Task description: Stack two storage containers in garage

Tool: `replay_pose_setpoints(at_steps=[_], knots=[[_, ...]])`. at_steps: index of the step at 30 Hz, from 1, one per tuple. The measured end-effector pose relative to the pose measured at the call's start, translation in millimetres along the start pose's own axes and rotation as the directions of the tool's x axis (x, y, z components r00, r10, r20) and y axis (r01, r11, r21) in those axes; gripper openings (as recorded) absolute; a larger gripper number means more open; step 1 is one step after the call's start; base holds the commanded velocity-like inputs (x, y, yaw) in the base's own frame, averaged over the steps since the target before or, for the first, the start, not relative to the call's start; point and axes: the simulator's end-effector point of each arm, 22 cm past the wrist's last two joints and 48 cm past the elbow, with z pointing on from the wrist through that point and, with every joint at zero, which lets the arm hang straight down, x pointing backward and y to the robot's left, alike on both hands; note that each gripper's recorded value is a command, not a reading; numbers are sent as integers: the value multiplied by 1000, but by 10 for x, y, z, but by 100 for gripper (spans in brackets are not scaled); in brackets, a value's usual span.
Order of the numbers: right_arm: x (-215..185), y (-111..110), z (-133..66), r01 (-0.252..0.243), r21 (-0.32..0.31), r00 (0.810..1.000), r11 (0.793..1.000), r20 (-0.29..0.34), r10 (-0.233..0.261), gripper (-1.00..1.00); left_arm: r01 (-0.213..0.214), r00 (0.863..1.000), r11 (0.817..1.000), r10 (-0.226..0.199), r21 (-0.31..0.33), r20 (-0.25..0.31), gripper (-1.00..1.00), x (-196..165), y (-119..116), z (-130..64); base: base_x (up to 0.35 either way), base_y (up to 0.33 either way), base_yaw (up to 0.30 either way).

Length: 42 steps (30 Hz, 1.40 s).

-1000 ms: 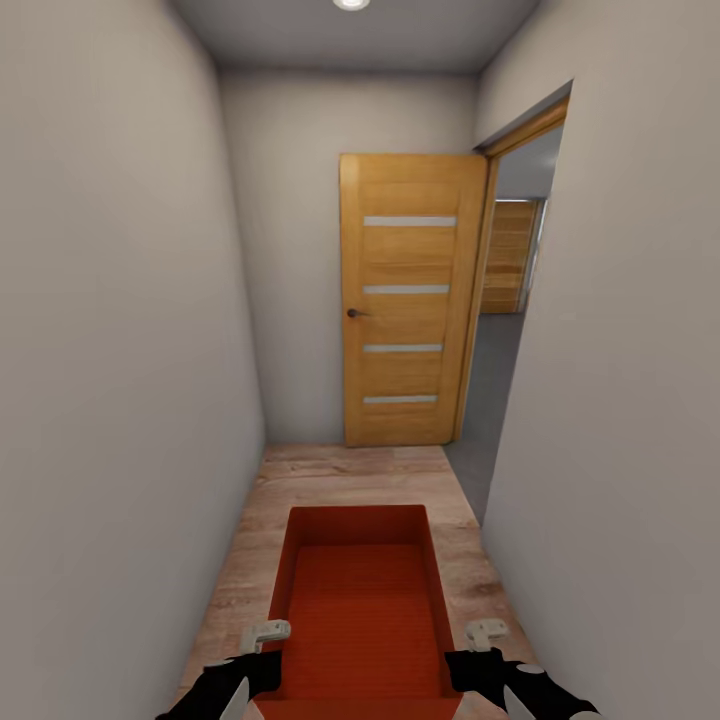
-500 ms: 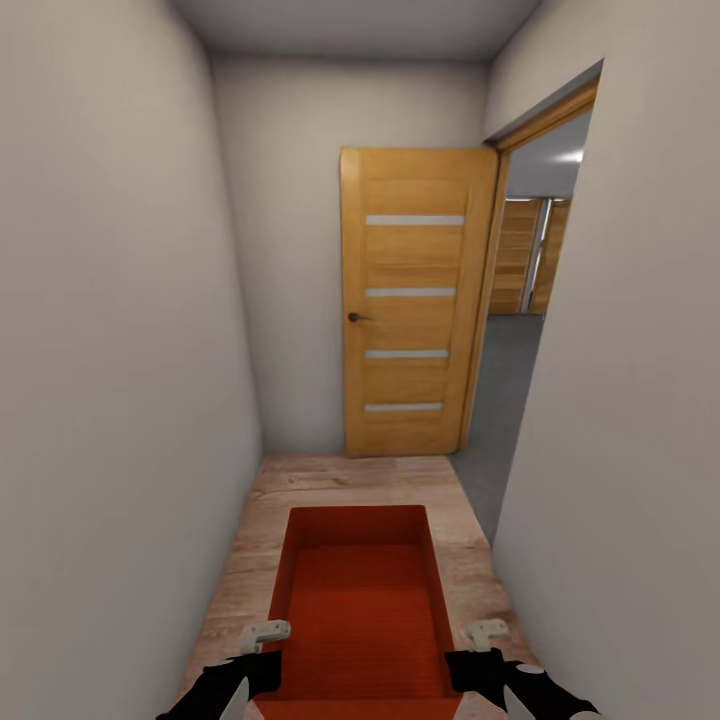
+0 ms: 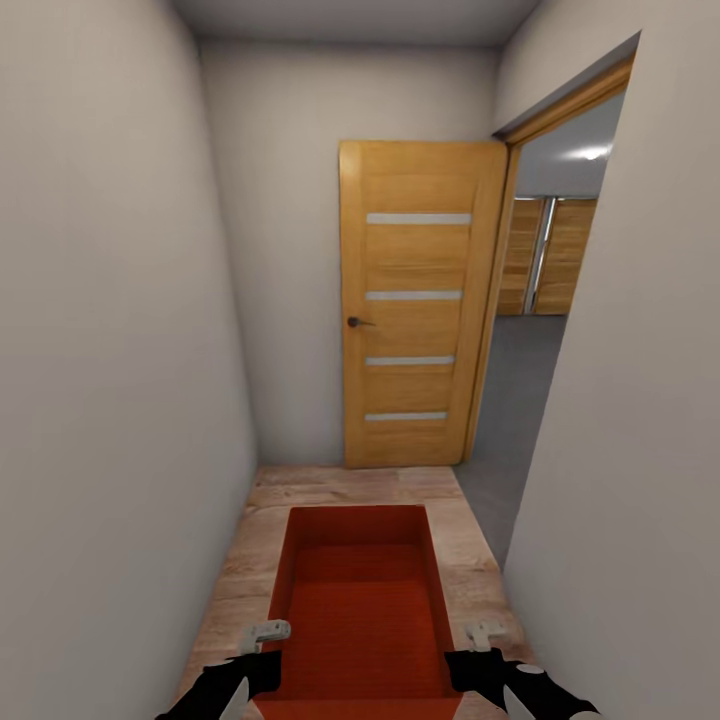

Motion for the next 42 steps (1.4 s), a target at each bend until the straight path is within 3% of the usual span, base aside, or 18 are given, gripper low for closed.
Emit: replay_pose_setpoints(at_steps=[42], knots=[[3, 1, 0, 0, 0, 1000, 1000, -1, 0, -100, 0, 1000, 1000, 0, 0, -1, -100, 4, 2, 0, 329, 0, 0]])
